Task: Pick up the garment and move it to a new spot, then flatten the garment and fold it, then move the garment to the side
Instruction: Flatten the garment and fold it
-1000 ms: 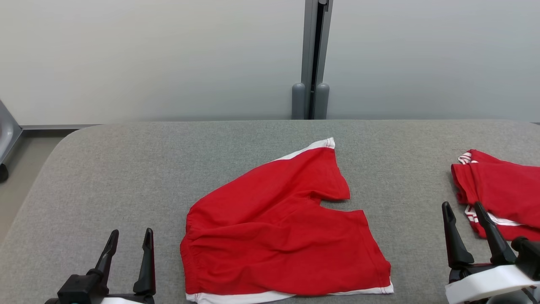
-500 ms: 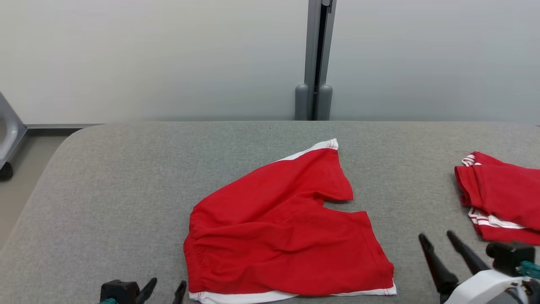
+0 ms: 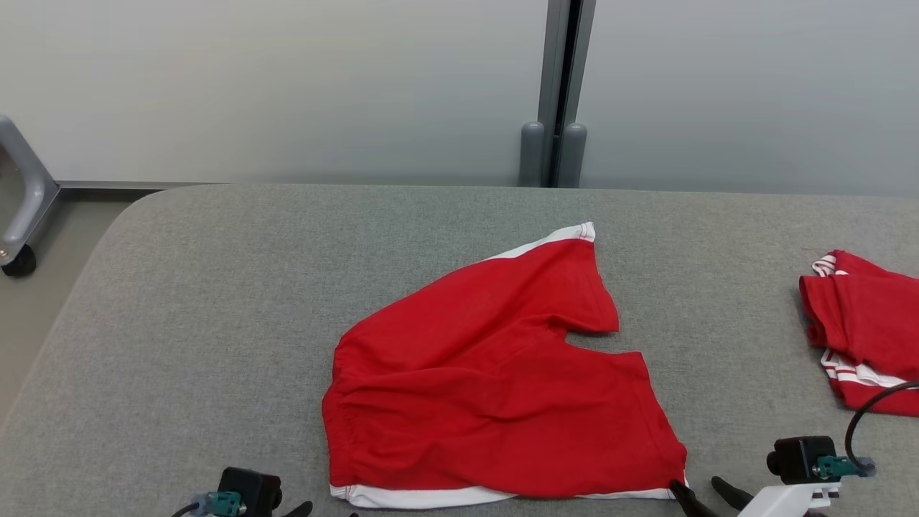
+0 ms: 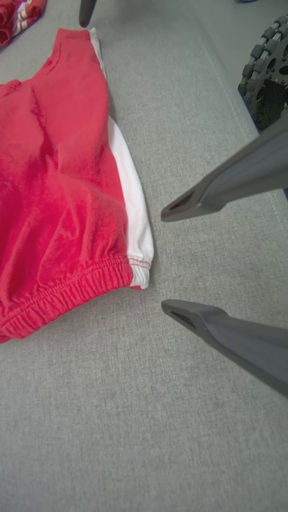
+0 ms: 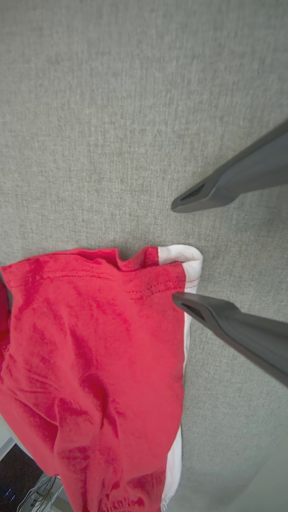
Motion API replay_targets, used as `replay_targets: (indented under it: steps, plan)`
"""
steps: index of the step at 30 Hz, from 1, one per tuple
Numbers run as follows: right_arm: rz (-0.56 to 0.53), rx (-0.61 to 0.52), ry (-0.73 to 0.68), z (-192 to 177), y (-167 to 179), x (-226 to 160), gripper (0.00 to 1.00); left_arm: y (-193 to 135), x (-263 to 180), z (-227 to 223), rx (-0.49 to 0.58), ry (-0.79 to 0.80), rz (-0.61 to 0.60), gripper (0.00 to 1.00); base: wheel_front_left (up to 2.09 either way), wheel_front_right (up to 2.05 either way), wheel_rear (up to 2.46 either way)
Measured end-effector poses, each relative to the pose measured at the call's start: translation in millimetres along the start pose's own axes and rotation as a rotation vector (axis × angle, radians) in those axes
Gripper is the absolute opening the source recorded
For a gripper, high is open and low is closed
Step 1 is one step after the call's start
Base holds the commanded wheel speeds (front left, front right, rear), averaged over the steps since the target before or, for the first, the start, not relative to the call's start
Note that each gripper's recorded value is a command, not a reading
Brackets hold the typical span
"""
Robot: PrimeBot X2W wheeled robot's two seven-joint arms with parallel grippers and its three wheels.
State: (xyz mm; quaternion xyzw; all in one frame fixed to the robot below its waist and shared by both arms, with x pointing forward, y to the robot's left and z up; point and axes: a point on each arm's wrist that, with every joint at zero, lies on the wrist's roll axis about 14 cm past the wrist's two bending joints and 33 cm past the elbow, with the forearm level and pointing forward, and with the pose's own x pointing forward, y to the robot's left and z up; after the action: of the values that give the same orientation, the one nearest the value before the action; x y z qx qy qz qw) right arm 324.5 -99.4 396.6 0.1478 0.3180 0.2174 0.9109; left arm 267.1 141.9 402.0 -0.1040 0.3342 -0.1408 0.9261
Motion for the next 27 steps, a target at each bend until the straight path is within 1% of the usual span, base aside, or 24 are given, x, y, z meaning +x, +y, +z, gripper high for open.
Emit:
replay_targets:
  steps: [9,13,19,20,21,22,23,24,27]
  plan:
    - [0.036,0.008,0.065,-8.6,10.2,13.9,1.00,-0.1,18.3,1.0,0.007,0.030,-0.022,1.00,0.00,0.00,0.00]
    - [0.043,0.010,0.072,-8.3,12.0,17.4,1.00,-1.1,24.9,4.8,0.005,0.018,-0.037,1.00,0.00,0.00,0.00]
    - [0.047,0.011,0.083,-9.0,11.5,22.4,1.00,-0.2,37.1,1.5,0.009,0.043,-0.050,1.00,0.00,0.00,0.00]
    - [0.050,0.013,0.082,-8.6,12.0,23.4,0.99,-1.1,39.1,1.2,0.011,0.048,-0.056,0.99,0.00,0.00,0.00]
    - [0.053,0.013,0.083,-8.4,12.5,24.3,0.79,-1.4,40.6,0.8,0.010,0.051,-0.058,0.78,0.00,0.00,0.00]
    - [0.056,0.012,0.085,-8.6,13.3,25.2,0.48,-1.7,42.0,0.2,0.012,0.054,-0.062,0.49,0.00,0.00,0.00]
    - [0.061,0.014,0.084,-8.0,14.6,26.0,0.25,-1.7,43.0,0.9,0.013,0.053,-0.064,0.26,0.00,0.00,0.00]
    - [0.066,0.017,0.085,-7.9,16.0,26.6,0.00,-2.6,43.7,2.0,0.013,0.049,-0.069,0.00,0.00,0.00,0.00]
    - [0.078,0.021,0.083,-8.4,19.9,26.9,0.00,-6.2,43.5,1.2,0.011,0.054,-0.088,0.00,0.00,0.00,0.00]
